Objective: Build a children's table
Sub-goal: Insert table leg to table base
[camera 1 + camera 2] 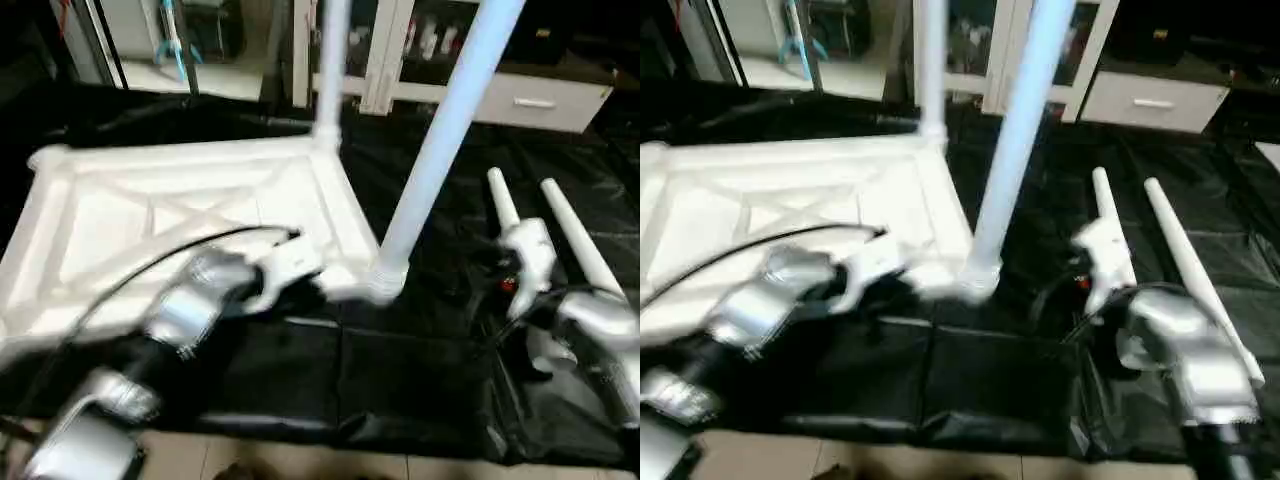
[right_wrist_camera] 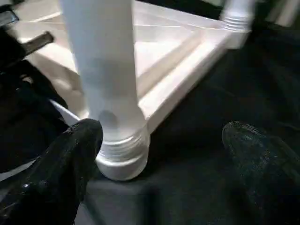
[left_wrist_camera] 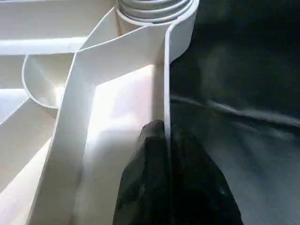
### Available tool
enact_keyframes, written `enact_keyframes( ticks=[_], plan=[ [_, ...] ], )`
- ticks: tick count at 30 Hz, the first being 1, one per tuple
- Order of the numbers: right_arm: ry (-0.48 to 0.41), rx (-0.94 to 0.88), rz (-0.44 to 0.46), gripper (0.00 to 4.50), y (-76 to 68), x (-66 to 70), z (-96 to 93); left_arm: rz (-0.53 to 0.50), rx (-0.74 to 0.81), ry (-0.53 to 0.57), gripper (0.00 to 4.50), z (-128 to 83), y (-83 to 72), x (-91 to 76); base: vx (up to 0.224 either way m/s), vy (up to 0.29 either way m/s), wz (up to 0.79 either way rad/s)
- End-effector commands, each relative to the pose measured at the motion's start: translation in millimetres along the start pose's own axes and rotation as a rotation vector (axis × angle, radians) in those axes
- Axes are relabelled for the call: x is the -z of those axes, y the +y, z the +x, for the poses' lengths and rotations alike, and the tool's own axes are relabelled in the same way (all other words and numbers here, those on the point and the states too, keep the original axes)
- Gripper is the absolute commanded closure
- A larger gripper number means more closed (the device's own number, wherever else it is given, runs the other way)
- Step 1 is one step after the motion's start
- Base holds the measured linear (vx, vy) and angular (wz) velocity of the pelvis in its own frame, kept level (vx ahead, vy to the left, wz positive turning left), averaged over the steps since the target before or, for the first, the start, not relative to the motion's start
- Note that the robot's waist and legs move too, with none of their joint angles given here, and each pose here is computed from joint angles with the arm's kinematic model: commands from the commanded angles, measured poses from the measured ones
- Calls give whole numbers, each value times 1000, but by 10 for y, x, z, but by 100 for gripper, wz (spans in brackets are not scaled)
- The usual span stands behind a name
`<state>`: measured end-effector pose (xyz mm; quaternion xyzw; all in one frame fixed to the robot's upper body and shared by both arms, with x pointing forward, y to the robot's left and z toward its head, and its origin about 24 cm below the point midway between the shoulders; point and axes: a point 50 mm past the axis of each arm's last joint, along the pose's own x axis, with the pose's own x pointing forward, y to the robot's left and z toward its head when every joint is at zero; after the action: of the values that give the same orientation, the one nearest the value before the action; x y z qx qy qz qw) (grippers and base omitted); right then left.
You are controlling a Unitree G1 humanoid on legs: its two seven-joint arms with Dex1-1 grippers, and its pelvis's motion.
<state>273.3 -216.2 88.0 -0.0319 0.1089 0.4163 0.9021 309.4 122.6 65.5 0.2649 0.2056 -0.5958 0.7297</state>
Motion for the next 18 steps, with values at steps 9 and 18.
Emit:
enact_keyframes(
  ticks=[9,18],
  plan=[
    [68,-296,-39,3,179,-38,25,38,147,8,450,15,-195,54,0,0,0],
    [102,-358,-99,30,162,-43,172,51,164,18,450,25,-200,49,0,0,0]
  ],
)
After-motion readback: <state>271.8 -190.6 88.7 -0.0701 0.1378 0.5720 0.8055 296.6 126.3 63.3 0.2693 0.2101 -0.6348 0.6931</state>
